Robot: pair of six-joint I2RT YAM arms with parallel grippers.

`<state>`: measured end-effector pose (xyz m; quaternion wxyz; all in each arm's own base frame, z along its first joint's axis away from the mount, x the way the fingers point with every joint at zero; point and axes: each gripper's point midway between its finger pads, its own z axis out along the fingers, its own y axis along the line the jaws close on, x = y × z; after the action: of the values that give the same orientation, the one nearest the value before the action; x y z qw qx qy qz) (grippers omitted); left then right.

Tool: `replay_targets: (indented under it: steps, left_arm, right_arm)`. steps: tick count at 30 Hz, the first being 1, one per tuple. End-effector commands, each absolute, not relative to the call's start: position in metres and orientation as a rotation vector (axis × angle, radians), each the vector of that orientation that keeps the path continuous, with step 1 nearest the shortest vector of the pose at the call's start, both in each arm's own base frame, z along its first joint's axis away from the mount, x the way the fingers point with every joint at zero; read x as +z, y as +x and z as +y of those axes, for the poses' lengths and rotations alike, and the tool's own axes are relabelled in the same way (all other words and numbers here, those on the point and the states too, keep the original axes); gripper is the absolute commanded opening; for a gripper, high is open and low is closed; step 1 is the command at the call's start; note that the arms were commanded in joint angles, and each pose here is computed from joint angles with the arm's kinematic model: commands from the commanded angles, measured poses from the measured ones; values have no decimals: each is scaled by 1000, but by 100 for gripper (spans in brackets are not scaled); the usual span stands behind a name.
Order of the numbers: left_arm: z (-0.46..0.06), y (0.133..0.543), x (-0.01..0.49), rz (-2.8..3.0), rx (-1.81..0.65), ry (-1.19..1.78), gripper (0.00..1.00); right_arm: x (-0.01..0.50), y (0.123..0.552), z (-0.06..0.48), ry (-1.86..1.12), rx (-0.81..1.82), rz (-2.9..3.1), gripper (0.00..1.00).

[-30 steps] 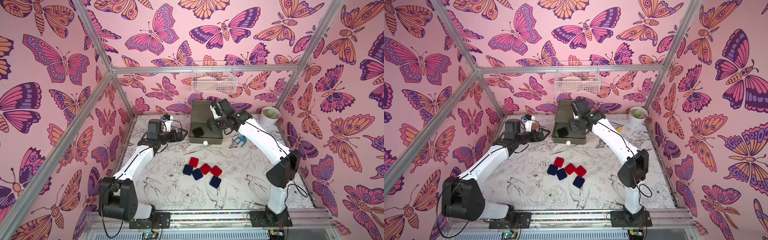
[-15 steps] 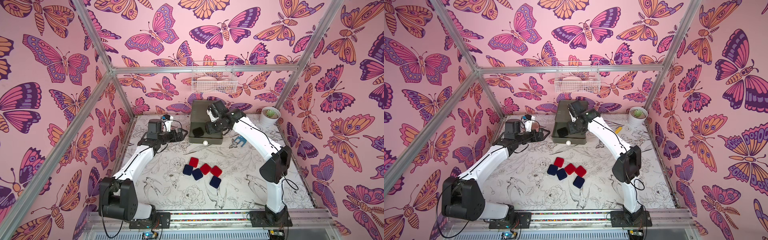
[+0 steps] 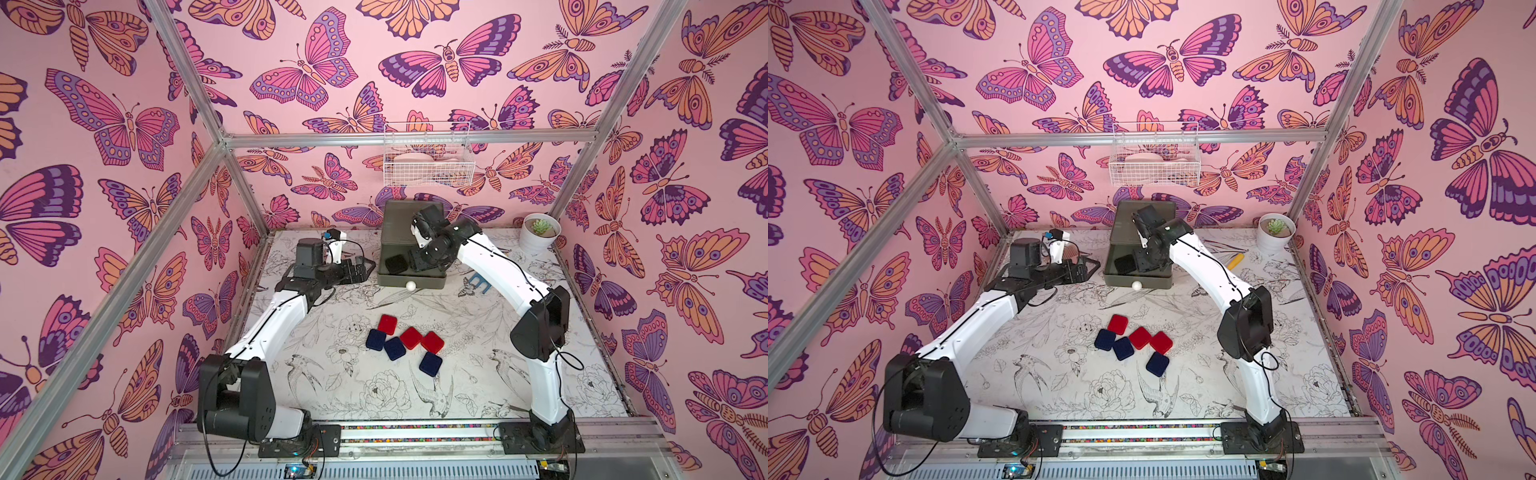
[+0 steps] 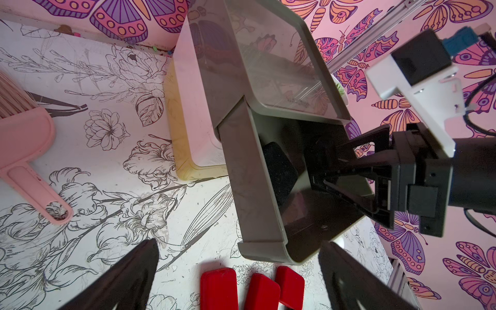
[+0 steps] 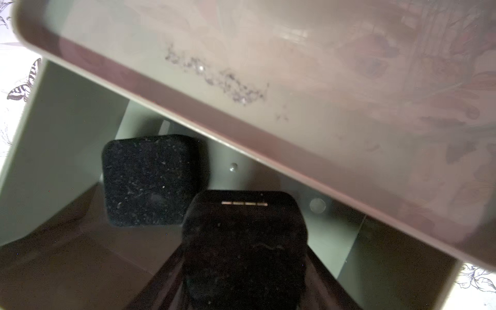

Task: Place the brooch boxes into the drawer by color
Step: Place the brooch box in the drawer.

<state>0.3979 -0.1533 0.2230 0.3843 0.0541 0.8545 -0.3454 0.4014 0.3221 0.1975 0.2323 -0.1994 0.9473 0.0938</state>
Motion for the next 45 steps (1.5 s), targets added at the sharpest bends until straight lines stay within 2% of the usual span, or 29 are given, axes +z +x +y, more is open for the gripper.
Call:
replay_targets:
  steps: [1,4,8,13,26,31,35,39,45]
  left_arm:
    - [-156,398,226,2169,-877,166,100]
    - [-156,397,226,2170,-878,165,100]
    - [-155,395,225,2173,-875,163,100]
    - [-155,395,224,2174,-873,165,100]
    - [-156,396,227,2168,-876,162,100]
    - [-155,397,225,2172,-874,155,100]
    - [-154,398,223,2179,-870,150,100]
    - [-156,399,222,2179,-874,161,100]
    - [-156,403,225,2174,-874,157,100]
  right_arm:
    - [191,404,319,-522,210,2624,62]
    - [188,406,317,-519,195,2631,63]
    - [184,405,317,-523,183,2638,71]
    - [191,408,318,-515,194,2614,73]
    - [264,401,323,-476,328,2444,74]
    - [303,376,335,-405,610,2347,75]
    - [309,338,353,-393,978,2328,75]
    - [290,295,364,-406,1290,2418,74]
    - [235,276,353,-213,1339,2590,72]
